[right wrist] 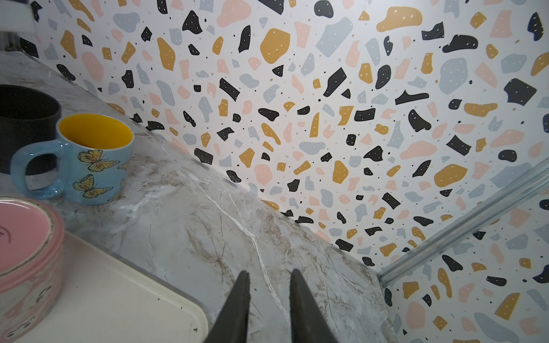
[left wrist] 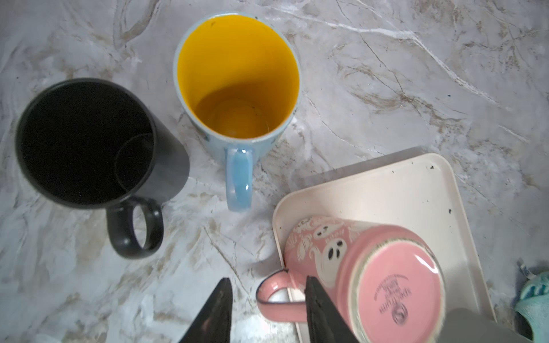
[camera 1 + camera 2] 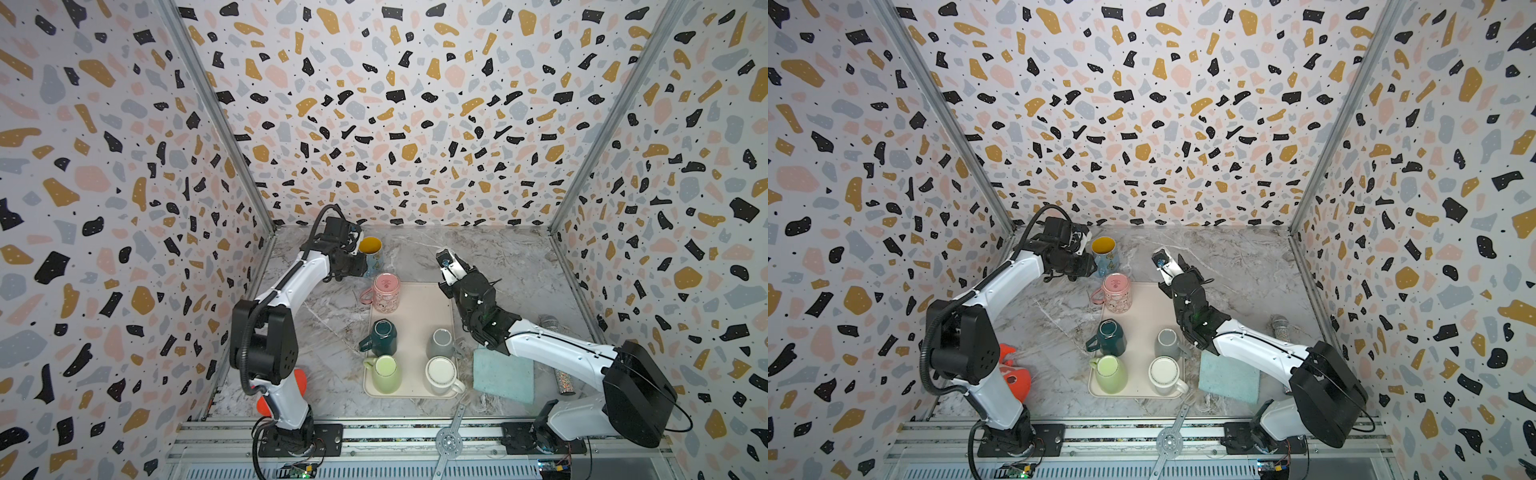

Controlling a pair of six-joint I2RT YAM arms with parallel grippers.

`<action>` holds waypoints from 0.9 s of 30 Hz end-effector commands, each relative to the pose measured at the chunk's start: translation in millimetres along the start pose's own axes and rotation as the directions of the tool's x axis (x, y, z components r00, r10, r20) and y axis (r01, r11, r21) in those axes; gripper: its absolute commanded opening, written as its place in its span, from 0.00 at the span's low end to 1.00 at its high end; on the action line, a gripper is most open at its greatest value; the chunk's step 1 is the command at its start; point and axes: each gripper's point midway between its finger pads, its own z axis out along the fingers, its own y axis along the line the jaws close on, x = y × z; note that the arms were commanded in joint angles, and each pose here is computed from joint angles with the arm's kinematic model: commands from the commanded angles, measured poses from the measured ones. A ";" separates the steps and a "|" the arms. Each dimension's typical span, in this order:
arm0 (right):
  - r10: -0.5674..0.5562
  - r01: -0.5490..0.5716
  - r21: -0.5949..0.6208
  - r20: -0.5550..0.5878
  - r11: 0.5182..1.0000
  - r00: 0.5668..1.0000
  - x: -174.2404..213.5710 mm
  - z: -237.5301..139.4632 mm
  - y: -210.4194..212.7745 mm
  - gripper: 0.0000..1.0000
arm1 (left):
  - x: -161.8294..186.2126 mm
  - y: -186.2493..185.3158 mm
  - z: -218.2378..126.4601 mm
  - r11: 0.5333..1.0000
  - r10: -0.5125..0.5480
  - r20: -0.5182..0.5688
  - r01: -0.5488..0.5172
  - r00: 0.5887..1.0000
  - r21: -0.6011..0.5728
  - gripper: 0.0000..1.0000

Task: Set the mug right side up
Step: 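Lower the blue mug upright beside the black mug and open the left gripper, then move the left gripper to the sideways pink mug on the tray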

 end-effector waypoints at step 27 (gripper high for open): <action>0.159 -0.157 -0.036 0.050 0.987 0.986 -5.7 -32.0 -13.0 0.28 | 56.8 -20.6 -58.3 0.050 -0.986 -0.117 0.867 0.123 0.496 0.46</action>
